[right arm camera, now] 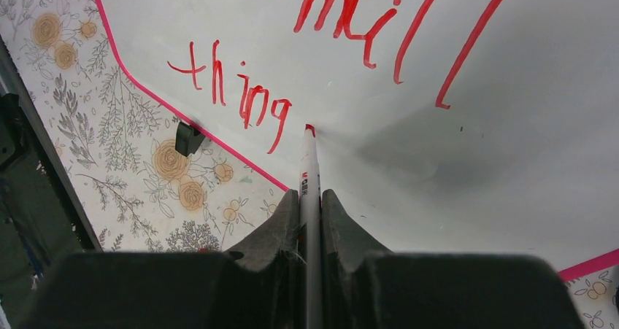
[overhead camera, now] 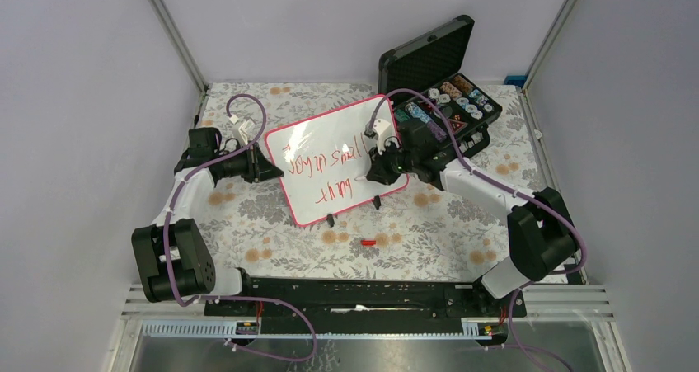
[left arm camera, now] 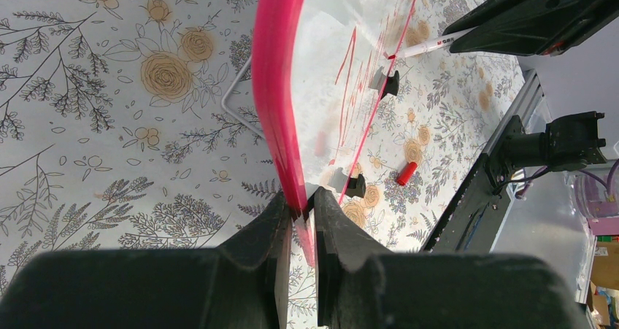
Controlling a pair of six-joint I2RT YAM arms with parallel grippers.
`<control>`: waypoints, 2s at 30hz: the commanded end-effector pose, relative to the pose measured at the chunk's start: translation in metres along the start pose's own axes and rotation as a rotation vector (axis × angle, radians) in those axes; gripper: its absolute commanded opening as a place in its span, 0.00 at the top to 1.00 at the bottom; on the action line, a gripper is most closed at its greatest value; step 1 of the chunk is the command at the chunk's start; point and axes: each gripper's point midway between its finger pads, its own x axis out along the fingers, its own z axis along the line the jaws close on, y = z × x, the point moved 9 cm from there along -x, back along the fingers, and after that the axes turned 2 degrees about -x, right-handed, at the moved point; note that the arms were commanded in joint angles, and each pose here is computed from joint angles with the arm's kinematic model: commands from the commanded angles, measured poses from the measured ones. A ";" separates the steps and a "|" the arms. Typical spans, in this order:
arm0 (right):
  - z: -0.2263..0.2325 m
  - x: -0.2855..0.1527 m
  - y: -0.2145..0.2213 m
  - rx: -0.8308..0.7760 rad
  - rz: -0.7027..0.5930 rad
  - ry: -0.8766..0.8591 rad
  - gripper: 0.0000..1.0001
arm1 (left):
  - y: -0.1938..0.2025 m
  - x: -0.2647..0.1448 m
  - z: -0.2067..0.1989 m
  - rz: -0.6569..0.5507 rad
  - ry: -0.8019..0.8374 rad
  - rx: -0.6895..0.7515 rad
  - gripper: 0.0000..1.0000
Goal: Write a sentence on the whiteboard
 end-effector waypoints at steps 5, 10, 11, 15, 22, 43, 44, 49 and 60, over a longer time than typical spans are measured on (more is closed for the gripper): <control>0.002 0.009 -0.007 -0.040 -0.028 -0.009 1.00 | -0.009 -0.003 0.002 -0.022 -0.037 0.095 1.00; 0.004 0.010 -0.003 -0.046 -0.019 -0.014 1.00 | -0.009 -0.003 0.002 -0.023 -0.039 0.095 1.00; 0.004 0.009 -0.002 -0.047 -0.017 -0.015 1.00 | -0.009 -0.003 0.002 -0.023 -0.039 0.094 1.00; 0.004 0.008 0.004 -0.053 -0.005 -0.007 1.00 | -0.009 -0.003 0.002 -0.023 -0.041 0.095 1.00; 0.004 0.002 0.007 -0.059 -0.002 0.015 1.00 | -0.009 -0.003 0.002 -0.024 -0.039 0.094 1.00; -0.003 -0.004 0.024 -0.037 0.035 0.024 1.00 | -0.010 -0.004 0.002 -0.026 -0.040 0.097 1.00; -0.002 -0.003 0.025 -0.033 0.038 0.016 1.00 | -0.010 -0.004 0.002 -0.025 -0.039 0.097 1.00; -0.001 0.002 0.024 -0.021 0.042 -0.006 1.00 | -0.010 -0.004 0.001 -0.026 -0.039 0.098 1.00; 0.012 0.014 0.009 -0.049 0.027 -0.042 1.00 | -0.010 -0.004 0.002 -0.025 -0.039 0.098 1.00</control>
